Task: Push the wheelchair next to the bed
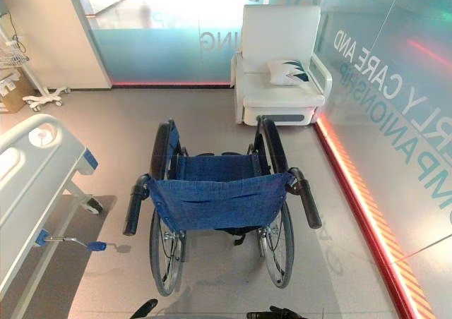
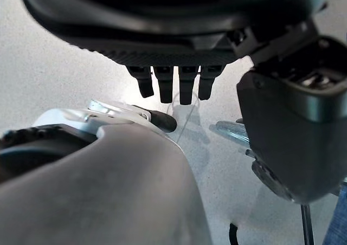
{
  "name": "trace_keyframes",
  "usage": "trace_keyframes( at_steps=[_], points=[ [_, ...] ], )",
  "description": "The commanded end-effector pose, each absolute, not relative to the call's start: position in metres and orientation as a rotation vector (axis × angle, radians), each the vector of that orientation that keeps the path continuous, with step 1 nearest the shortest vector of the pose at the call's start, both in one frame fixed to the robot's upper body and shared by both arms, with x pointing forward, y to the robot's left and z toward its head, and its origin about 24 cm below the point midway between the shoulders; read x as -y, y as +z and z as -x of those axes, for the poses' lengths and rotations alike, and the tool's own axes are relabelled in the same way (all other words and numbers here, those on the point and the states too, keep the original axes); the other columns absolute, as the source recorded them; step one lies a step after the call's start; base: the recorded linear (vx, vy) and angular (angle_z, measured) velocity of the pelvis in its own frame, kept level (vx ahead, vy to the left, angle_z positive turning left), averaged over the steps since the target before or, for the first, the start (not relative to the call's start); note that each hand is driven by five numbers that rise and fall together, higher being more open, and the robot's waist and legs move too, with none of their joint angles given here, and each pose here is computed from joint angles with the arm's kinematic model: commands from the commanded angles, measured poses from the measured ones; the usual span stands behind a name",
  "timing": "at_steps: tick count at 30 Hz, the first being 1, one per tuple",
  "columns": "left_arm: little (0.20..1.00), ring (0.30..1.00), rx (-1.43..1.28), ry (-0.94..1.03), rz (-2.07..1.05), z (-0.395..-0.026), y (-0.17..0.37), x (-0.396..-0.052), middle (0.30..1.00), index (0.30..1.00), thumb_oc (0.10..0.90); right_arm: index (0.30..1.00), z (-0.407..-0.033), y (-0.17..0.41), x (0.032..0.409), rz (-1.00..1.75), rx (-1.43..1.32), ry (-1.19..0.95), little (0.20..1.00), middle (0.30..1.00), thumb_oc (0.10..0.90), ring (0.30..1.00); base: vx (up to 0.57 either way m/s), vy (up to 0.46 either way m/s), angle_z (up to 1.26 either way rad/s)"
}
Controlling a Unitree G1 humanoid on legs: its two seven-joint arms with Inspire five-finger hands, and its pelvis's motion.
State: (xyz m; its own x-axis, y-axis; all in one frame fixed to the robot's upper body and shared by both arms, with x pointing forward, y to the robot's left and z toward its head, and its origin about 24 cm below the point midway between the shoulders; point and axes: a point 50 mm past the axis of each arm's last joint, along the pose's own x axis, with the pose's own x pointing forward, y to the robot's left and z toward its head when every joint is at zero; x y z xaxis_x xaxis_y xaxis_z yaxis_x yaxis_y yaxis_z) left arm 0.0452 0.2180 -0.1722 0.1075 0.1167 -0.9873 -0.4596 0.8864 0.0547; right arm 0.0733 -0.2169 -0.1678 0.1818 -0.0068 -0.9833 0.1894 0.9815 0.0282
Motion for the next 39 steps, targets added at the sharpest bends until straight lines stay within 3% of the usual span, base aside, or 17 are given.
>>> trace_keyframes(
  at_steps=[1,28,32,39],
  points=[
    [0.900,0.900,-1.423,0.374,0.328,-0.067,-0.174,-0.199,0.900,0.900,0.800,0.900,-0.045,-0.175,0.203,-0.127,-1.520,-0.122,0.900,0.900,0.800,0.900,0.00,0.000,0.00],
    [0.900,0.900,-1.413,0.402,0.350,-0.066,-0.174,-0.198,0.900,0.900,0.800,0.900,-0.047,-0.175,0.204,-0.120,-1.515,-0.163,0.900,0.900,0.800,0.900,0.00,0.000,0.00],
    [0.900,0.900,-1.375,0.494,0.450,-0.068,-0.173,-0.201,0.900,0.900,0.800,0.900,-0.048,-0.174,0.208,-0.167,-1.503,-0.224,0.900,0.900,0.800,0.900,0.01,-0.001,0.00],
    [0.900,0.900,-1.123,0.457,0.569,-0.102,-0.156,-0.235,0.900,0.900,0.800,0.900,-0.069,-0.161,0.255,-0.329,-1.334,-0.469,0.900,0.900,0.800,0.900,0.01,-0.007,0.00]
  ],
)
